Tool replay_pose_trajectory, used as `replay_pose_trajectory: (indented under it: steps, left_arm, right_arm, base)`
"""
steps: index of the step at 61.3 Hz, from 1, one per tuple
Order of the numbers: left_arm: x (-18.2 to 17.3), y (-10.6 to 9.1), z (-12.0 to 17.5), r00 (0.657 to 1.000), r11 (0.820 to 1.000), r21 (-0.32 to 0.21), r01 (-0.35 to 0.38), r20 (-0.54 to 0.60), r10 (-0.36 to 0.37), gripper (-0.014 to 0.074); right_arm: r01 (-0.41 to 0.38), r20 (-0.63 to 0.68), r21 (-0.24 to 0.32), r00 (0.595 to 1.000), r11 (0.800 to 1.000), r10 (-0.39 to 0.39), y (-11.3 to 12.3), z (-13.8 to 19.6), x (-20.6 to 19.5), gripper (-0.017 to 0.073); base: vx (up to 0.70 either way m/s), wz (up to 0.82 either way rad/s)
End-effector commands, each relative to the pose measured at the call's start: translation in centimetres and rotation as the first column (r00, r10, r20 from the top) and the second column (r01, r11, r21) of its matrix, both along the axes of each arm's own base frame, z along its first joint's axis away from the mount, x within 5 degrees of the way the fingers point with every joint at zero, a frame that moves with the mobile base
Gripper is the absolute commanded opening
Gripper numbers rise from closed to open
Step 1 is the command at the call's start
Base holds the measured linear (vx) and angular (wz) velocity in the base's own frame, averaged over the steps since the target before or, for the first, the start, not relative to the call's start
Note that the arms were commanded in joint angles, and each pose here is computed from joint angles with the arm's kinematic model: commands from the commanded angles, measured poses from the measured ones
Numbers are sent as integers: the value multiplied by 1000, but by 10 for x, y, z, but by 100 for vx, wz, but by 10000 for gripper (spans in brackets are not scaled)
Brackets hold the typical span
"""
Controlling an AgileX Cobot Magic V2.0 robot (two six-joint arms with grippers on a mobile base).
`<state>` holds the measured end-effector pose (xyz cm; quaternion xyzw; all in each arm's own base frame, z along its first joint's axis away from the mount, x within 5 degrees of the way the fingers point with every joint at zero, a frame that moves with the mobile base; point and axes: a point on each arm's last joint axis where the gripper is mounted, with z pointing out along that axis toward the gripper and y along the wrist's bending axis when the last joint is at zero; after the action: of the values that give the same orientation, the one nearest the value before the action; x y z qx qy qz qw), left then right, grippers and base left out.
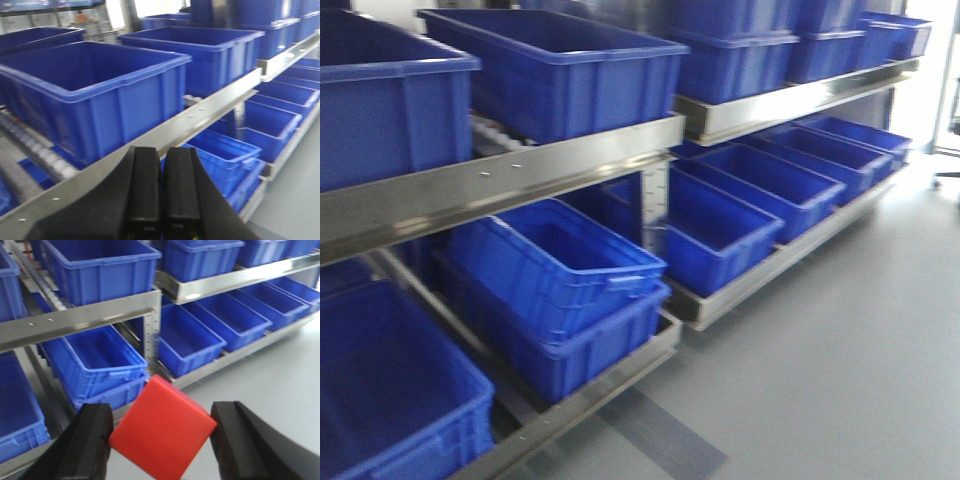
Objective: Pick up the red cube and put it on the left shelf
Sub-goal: 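Drive toward the shelf of blue bins holding the red cube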
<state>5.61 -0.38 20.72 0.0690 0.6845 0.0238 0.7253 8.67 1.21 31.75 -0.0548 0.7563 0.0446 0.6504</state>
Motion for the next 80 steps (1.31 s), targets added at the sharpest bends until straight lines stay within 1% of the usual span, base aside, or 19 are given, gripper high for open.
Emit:
replay_pose_trajectory:
  steps: [1,41,64,80]
  left_arm:
    - [1,0,0,998,1000,-8,1,60,0,106]
    - [1,0,0,998,1000,-8,1,60,0,106]
    - [1,0,0,998,1000,-8,1,60,0,106]
    - [1,0,0,998,1000,-8,1,60,0,106]
  right_arm:
    - [-8,112,11,994,1000,7,0,18,-1,49]
    - [-8,112,11,994,1000,7,0,18,-1,49]
    - [-8,112,11,994,1000,7,0,18,-1,49]
    - [-8,112,11,994,1000,7,0,18,-1,49]
  base:
    - [41,57]
    - [31,58]
    - [16,53]
    - [8,32]
